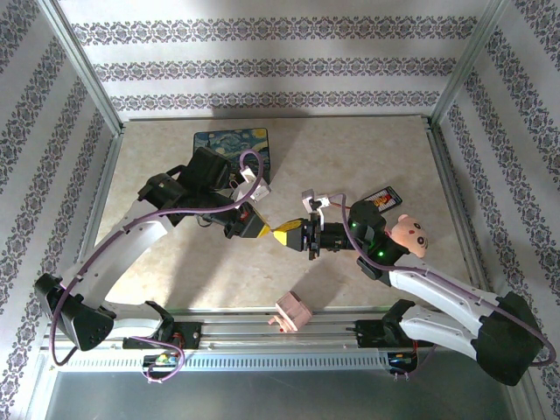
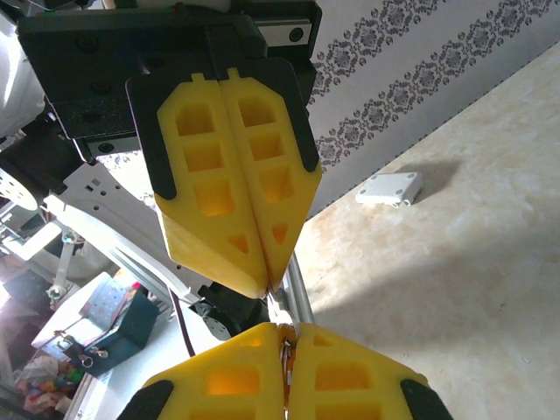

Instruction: Unlock a padlock with a key

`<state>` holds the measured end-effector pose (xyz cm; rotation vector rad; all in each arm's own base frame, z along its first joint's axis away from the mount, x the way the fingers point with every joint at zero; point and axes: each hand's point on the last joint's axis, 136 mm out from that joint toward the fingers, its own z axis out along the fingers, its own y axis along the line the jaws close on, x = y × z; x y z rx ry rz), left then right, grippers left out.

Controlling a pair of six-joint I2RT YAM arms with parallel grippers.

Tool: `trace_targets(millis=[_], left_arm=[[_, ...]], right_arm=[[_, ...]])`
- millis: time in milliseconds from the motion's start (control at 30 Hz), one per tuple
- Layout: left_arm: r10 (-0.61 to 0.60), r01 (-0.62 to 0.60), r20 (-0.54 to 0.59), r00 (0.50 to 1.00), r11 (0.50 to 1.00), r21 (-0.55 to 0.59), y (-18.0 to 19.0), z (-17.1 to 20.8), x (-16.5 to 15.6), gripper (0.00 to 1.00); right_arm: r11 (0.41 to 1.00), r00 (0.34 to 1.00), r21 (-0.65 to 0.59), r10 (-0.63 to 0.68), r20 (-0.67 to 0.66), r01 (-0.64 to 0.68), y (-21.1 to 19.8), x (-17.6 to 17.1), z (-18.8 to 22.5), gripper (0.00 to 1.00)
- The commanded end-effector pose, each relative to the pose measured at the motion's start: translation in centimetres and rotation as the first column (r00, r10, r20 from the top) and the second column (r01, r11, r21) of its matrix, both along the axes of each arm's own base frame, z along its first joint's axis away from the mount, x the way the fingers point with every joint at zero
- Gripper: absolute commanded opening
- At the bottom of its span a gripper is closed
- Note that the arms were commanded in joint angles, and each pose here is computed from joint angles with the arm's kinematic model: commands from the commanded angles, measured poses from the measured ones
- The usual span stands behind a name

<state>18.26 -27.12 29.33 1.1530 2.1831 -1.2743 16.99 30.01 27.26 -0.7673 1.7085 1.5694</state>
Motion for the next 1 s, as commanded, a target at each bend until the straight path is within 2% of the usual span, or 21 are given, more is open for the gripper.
trace_targets(millis=[0, 67, 133, 233, 300, 367, 433, 567, 600, 633, 867, 967], left_arm=[[0.050, -0.050, 0.021, 0.999, 0.999, -0.010, 0.2, 0.4, 0.9, 0.13], [0.078, -0.078, 0.020, 0.997, 0.997, -0.015, 0.1, 0.7, 1.4, 0.36], [0.129, -0.128, 0.024, 0.991, 0.992, -0.016, 0.1, 1.0, 2.2, 0.65], [0.227, -0.224, 0.058, 0.972, 0.974, -0.042, 0.4, 2.1, 3.6, 0.98], [0.318, -0.315, 0.089, 0.944, 0.948, -0.052, 0.9, 2.8, 4.9, 0.99], [0.444, -0.443, 0.118, 0.888, 0.896, -0.034, 2.0, 2.8, 6.8, 0.99], [0.581, -0.588, 0.151, 0.800, 0.809, 0.001, 3.8, 2.1, 8.9, 0.99], [0.736, -0.754, 0.191, 0.650, 0.655, 0.043, 6.3, -0.4, 11.7, 0.99], [0.772, -0.794, 0.201, 0.603, 0.604, 0.062, 7.1, -1.2, 12.4, 0.99], [0.799, -0.824, 0.210, 0.563, 0.561, 0.076, 7.7, -2.0, 13.0, 0.99], [0.902, -0.921, 0.187, 0.388, 0.380, 0.083, 8.8, -6.0, 16.2, 1.00], [0.935, -0.951, 0.178, 0.307, 0.294, 0.096, 9.3, -8.0, 17.4, 0.95]], right_arm=[[0.999, 0.999, 0.037, -0.007, 0.043, 0.005, -0.4, -0.1, 1.1, 0.00], [0.999, 0.999, 0.031, -0.021, 0.036, 0.019, -0.4, 0.2, 0.9, 0.00], [0.998, 0.998, 0.015, -0.056, 0.019, 0.056, -0.5, 0.9, 0.4, 0.00], [0.993, 0.993, -0.018, -0.118, -0.010, 0.117, -0.6, 2.1, -0.5, 0.00], [0.986, 0.987, -0.047, -0.159, -0.036, 0.158, -0.8, 2.9, -1.4, 0.00], [0.977, 0.977, -0.071, -0.206, -0.054, 0.202, -1.0, 3.8, -2.3, 0.00], [0.959, 0.959, -0.103, -0.274, -0.075, 0.265, -1.4, 5.0, -3.3, 0.00], [0.929, 0.927, -0.148, -0.356, -0.121, 0.338, -2.1, 6.8, -4.9, 0.00], [0.921, 0.916, -0.160, -0.377, -0.139, 0.355, -2.3, 7.3, -5.2, 0.00], [0.914, 0.906, -0.172, -0.394, -0.155, 0.368, -2.6, 7.7, -5.7, 0.00], [0.853, 0.833, -0.255, -0.510, -0.217, 0.456, -3.9, 10.1, -8.5, 0.00], [0.817, 0.792, -0.291, -0.565, -0.232, 0.498, -4.7, 10.9, -9.7, 0.00]])
